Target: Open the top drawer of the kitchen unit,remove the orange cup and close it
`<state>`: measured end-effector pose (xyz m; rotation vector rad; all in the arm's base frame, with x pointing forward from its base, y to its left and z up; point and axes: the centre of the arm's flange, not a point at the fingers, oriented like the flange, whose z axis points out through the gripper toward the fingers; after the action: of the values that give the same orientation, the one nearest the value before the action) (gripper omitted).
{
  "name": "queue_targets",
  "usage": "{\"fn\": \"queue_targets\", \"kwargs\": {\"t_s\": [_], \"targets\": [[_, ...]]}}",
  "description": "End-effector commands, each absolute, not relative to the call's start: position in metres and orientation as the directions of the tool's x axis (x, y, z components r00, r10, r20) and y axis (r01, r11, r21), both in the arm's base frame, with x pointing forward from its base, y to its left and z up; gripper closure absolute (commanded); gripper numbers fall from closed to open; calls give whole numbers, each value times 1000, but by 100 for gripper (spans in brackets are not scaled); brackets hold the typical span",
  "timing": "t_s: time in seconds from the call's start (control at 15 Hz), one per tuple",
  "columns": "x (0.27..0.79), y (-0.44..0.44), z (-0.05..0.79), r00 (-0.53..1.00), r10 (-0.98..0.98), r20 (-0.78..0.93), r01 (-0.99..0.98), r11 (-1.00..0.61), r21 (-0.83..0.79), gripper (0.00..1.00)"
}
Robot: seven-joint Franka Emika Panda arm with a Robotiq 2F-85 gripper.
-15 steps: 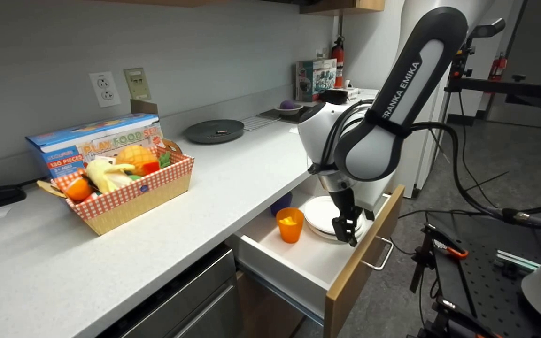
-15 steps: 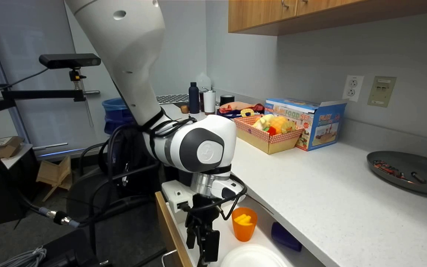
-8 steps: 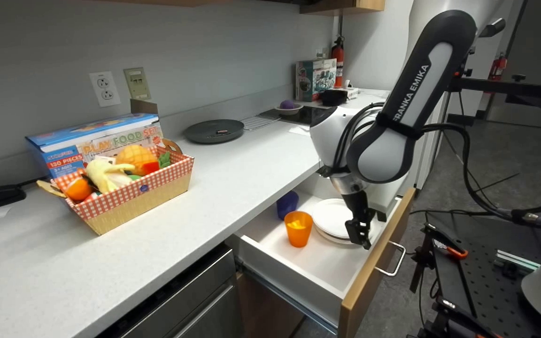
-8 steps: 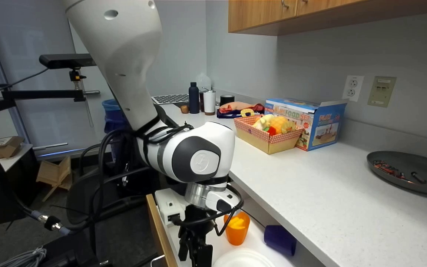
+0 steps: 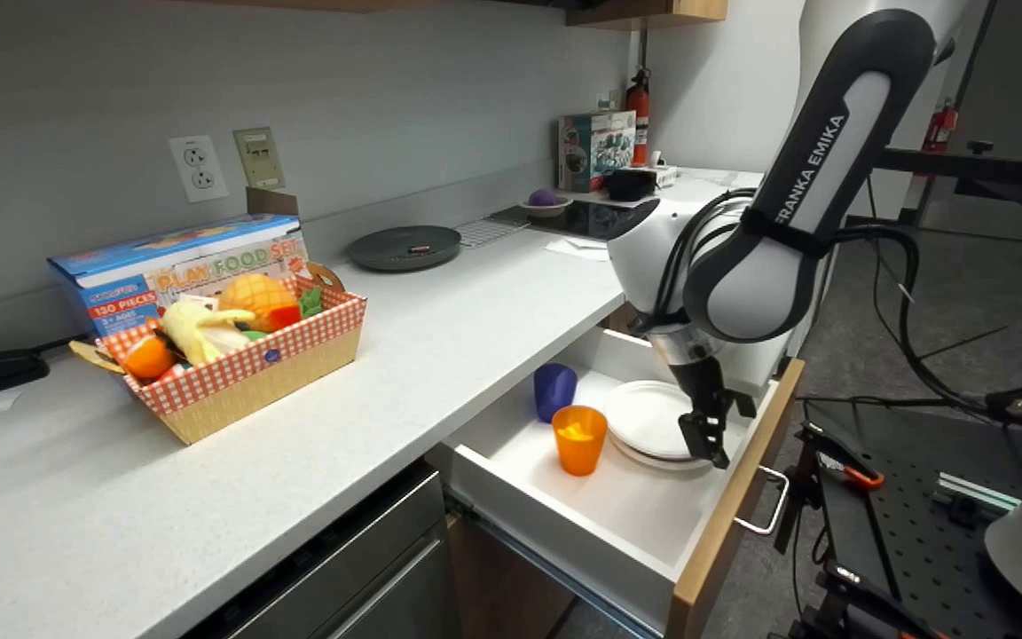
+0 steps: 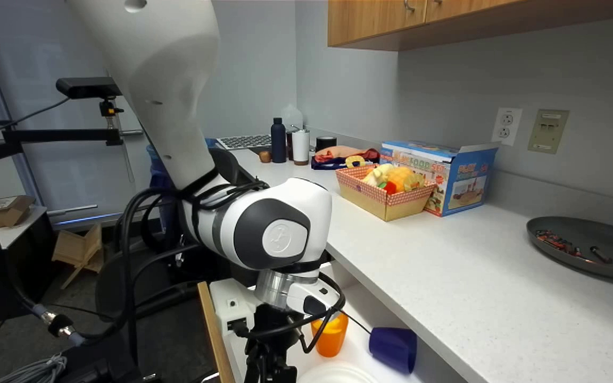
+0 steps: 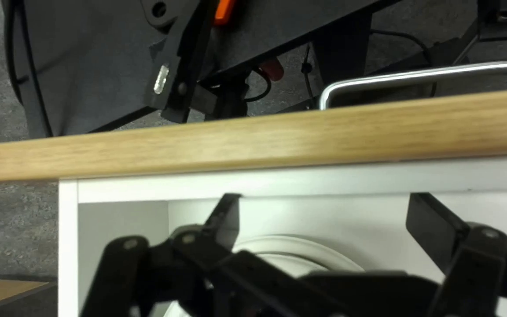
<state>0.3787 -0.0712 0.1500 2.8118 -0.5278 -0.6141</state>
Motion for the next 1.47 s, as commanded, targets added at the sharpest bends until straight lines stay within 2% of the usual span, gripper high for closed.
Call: {"fn": "queue_targets", "kwargs": {"t_s": [0.0,0.73,1.07,1.4], "targets": [[377,-74,168,861,-378,-340,-289,-914,283,0],[482,-68,209,869,-493,-46,-488,-868,89,0],[507,-75,197,860,-506,66,-510,-857,75,0],[517,-88,174,853,-513,99,-520,-850,80,0]]}}
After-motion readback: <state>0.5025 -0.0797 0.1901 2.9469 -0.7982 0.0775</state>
